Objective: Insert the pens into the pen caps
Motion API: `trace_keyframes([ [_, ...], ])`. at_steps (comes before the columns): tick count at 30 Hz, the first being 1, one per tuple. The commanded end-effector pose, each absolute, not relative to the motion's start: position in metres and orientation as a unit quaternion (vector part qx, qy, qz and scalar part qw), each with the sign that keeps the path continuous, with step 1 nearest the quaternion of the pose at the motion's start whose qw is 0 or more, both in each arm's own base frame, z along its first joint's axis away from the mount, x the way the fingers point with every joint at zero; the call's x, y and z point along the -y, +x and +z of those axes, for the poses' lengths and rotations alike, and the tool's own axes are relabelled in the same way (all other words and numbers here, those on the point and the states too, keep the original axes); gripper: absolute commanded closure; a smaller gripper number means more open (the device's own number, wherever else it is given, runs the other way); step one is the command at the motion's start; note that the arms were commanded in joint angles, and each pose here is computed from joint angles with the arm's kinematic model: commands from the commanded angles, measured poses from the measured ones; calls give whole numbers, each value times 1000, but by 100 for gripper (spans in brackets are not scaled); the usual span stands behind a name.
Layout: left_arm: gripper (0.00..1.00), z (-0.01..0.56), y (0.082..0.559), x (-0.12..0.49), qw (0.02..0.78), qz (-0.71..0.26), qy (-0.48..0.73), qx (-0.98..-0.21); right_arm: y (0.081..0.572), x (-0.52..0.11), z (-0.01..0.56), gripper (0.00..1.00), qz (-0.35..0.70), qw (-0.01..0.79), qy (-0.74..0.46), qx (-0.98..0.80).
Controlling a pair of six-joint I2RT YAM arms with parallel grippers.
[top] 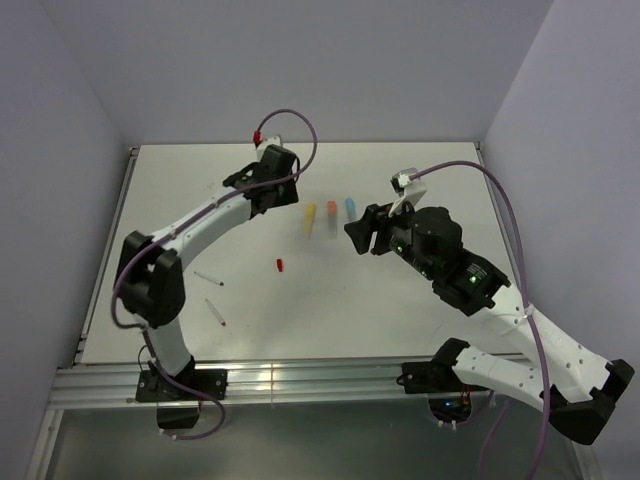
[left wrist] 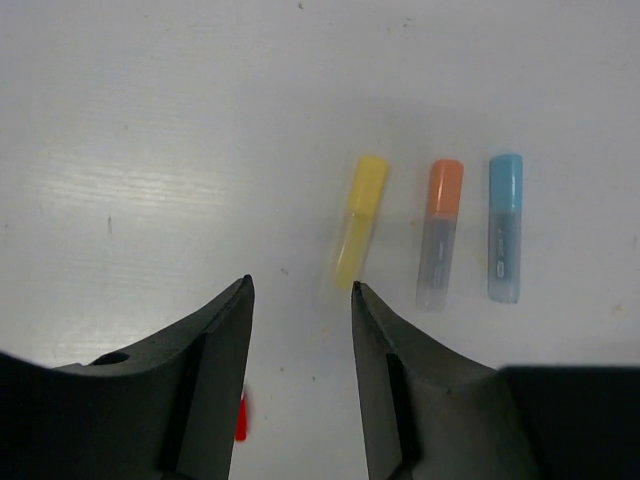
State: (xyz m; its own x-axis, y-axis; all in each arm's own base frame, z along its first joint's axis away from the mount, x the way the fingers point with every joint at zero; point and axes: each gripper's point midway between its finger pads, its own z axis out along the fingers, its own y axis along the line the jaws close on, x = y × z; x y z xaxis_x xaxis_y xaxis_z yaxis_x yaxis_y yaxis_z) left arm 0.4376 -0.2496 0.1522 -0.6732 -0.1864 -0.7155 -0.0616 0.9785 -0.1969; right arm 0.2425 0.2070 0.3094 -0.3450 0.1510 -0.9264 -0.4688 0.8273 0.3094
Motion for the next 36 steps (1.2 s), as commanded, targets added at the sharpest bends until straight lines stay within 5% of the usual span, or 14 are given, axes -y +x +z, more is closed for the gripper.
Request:
trace_keyframes([
  [1,52,175,412,227,419,-88,-99,-898,246,-206,321,35,275,567,-96,-770],
  [14,59,85,336,209,343,-37,-91,-934,249,-214,310,37,273,549,-105,-783],
  [24,56,99,309,171,370,-31,-188,-909,270,-252,254,42,268,461,-116,-838],
  [36,54,111,236,89,364,11,-369,-855,278,-249,244,42,248,466,-112,-842],
])
